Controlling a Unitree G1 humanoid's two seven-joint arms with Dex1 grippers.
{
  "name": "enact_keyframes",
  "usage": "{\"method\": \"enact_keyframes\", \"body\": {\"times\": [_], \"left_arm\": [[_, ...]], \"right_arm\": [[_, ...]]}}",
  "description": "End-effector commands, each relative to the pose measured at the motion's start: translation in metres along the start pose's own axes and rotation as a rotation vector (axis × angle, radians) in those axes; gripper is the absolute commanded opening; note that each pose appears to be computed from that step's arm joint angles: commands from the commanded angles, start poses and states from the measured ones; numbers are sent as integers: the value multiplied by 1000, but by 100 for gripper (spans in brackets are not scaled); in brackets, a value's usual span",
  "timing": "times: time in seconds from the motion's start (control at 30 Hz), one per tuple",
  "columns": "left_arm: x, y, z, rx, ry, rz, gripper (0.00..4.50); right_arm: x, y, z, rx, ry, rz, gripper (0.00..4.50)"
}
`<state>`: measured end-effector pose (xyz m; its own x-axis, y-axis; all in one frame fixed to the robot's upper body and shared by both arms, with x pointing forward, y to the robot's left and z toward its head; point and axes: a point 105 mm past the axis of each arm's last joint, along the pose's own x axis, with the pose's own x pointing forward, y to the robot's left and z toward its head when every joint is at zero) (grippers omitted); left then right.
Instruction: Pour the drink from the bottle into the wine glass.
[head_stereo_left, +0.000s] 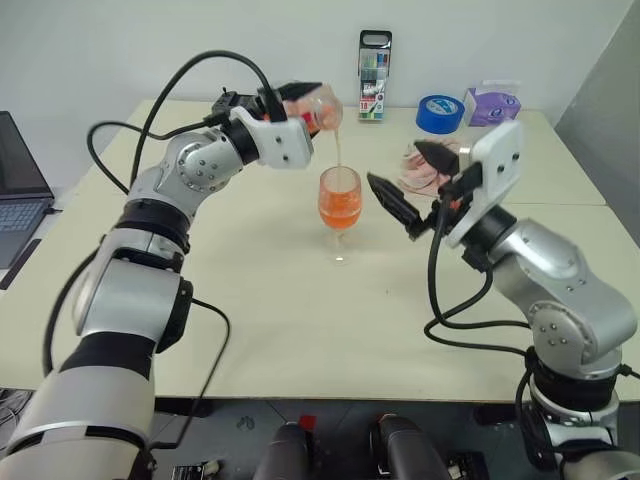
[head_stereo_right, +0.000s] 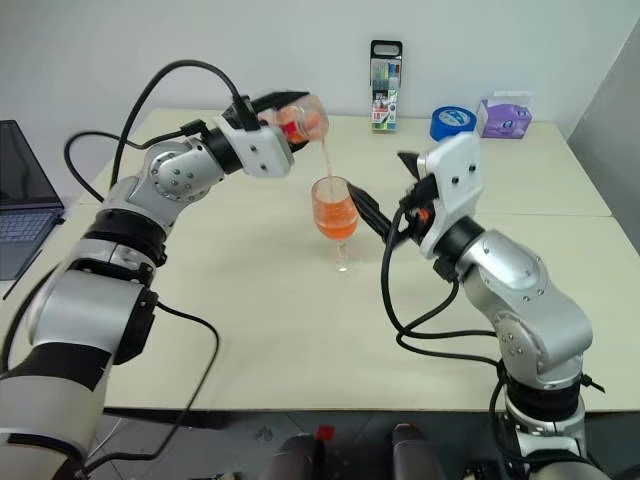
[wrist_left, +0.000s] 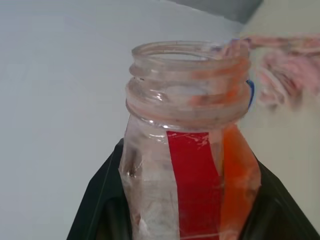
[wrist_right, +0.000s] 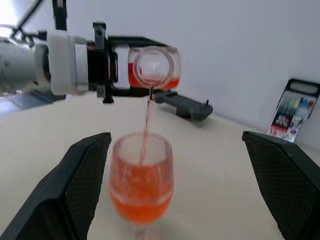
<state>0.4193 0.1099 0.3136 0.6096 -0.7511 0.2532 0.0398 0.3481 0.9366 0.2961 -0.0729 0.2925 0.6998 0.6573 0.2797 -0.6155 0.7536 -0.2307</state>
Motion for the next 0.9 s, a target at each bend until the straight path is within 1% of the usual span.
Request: {"method": "enact_keyframes", "body": {"times": [0.03, 0.1, 0.13, 0.23, 0.3, 0.37, 0.43, 0.47, 0.53, 0.6, 0.67, 0.8, 0.9], "left_arm": [[-18, 35, -9, -254, 5, 163, 182], [-33, 40, -23, -404, 43, 229, 182], [-51, 39, -39, -501, 93, 284, 182], [-89, 31, -70, -690, 218, 402, 182], [-105, 25, -80, -762, 270, 460, 182], [-119, 19, -89, -823, 329, 527, 182], [-135, 6, -103, -865, 414, 585, 182], [-140, 2, -106, -872, 439, 601, 182], [-143, -6, -110, -912, 463, 614, 182], [-150, -19, -117, -979, 502, 627, 182], [-154, -25, -121, -993, 527, 634, 182], [-155, -35, -123, -1027, 544, 619, 182], [-155, -46, -123, -1022, 571, 568, 182]], "right_arm": [[5, 11, 22, 1, -55, 80, 450], [10, 20, 26, -2, -49, 136, 450], [15, 27, 28, 3, -40, 176, 450], [25, 40, 27, 20, -5, 258, 450], [30, 49, 23, 61, 24, 305, 450], [34, 65, 20, 96, 49, 397, 450], [37, 82, 10, 93, 104, 484, 450], [38, 85, 6, 86, 121, 505, 450], [39, 84, 0, 89, 135, 502, 450], [36, 84, -17, 55, 201, 514, 450], [33, 86, -29, 26, 248, 530, 450], [29, 85, -36, 22, 269, 535, 450], [29, 83, -40, 34, 275, 524, 450]]}}
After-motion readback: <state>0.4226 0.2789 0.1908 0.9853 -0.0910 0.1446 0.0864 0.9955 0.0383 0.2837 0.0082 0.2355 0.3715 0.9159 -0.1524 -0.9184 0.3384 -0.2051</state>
